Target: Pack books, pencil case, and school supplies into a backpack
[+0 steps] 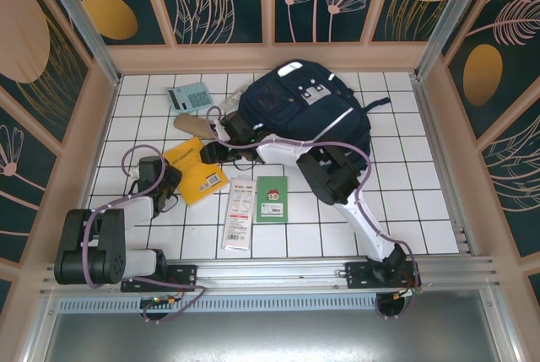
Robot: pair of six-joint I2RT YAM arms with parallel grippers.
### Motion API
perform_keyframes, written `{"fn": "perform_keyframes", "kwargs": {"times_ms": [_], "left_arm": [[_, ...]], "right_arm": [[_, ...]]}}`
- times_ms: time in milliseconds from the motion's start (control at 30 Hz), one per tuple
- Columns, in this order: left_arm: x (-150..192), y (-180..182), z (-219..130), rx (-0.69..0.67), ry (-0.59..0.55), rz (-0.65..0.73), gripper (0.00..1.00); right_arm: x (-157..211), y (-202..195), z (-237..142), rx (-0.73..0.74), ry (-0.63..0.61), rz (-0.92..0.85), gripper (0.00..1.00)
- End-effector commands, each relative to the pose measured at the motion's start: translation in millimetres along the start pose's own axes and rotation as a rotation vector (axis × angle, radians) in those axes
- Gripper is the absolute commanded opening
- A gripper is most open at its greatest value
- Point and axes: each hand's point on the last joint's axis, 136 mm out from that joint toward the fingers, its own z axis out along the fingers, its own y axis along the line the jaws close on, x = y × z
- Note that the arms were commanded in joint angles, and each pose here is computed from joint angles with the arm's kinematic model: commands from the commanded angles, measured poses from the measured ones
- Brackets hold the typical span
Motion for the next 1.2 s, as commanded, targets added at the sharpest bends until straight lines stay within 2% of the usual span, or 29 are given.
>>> {"fn": "perform_keyframes", "kwargs": {"times_ms": [0,267,633,833,1067,1167], "left_arm": [[34.0,27.0,0.5,-0.058,0.129,-0.020,0.31],[36.8,27.1,-0.5,-0.040,0.133,-0.027,0.31],[36.5,25.6,-1.2,-0.028,0.128,-0.023,0.32],[35.3,25.4,-1.1,-0.029,0.124,-0.026,0.32],[36.1,27.0,-2.7,-0.034,0.125,-0.025,0.33],[36.2,26.7,-7.7,-0.028,0.123,-0.019,0.38]], "right_arm": [[1.9,105.5,-25.5,-0.342,0.047,-0.046,0.49],[-2.9,121.1,-36.3,-0.458,0.046,0.001,0.49],[14.6,89.4,-13.0,-0.326,0.148,0.033,0.47],[30.7,87.9,-16.8,-0.339,0.207,0.018,0.43],[16.2,61.6,-27.2,-0.162,0.093,-0.027,0.43],[4.5,48.3,-31.0,-0.063,0.054,-0.062,0.45]]}}
